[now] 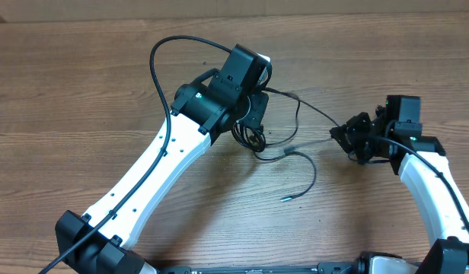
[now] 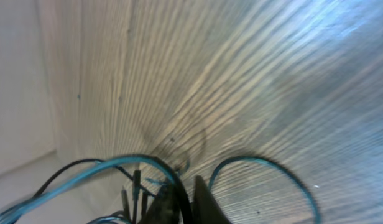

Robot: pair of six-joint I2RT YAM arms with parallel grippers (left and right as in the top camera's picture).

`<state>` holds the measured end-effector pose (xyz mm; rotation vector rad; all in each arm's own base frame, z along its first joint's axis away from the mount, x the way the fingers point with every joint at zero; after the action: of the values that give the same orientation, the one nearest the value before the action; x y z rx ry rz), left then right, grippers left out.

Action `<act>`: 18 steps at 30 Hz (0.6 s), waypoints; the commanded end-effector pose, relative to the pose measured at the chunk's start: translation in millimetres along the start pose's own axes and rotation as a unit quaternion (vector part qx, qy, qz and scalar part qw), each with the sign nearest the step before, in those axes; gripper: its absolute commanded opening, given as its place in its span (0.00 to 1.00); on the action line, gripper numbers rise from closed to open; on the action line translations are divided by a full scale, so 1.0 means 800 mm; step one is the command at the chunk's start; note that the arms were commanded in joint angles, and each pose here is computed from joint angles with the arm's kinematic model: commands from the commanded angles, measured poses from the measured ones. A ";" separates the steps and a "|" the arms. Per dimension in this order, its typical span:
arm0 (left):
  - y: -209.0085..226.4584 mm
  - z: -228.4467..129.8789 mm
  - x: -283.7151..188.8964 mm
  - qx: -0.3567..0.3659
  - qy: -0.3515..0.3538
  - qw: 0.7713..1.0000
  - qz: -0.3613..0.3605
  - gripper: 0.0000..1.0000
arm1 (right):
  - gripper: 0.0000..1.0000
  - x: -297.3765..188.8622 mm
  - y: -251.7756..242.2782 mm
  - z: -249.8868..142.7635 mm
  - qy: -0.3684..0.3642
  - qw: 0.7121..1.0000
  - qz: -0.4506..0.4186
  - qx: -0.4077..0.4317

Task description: Untangle cables

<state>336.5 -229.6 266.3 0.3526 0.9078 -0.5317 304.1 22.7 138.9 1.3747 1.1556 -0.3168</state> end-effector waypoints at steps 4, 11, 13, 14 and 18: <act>0.005 0.011 -0.013 0.014 -0.021 1.000 0.012 0.04 | 0.93 -0.007 -0.004 0.009 0.003 0.999 0.003 -0.033; -0.027 0.018 -0.016 0.070 -0.044 0.993 -0.089 0.04 | 1.00 -0.013 0.028 -0.021 0.095 0.976 0.103 -0.167; -0.039 0.020 -0.019 0.103 -0.055 0.985 -0.128 0.04 | 1.00 -0.015 0.033 -0.028 0.112 0.966 0.123 -0.196; -0.043 0.020 -0.020 0.115 -0.058 0.982 -0.140 0.04 | 1.00 -0.016 0.035 -0.030 0.118 0.962 0.131 -0.207; -0.059 0.022 -0.026 0.164 -0.078 0.965 -0.190 0.04 | 1.00 -0.023 0.041 -0.044 0.151 0.935 0.172 -0.269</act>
<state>321.2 -257.2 271.7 0.4067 0.8397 -0.8696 308.0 43.4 167.7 1.1937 1.1401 0.2470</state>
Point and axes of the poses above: each gripper's point midway between its finger pads, its own x axis out along the fingers, its own y axis along the line the jaws close on, z = x × y, the point moved 5 cm from there along -x, back along the fingers, and after that the axes turned 14 degrees about x, right-handed, at the moved point
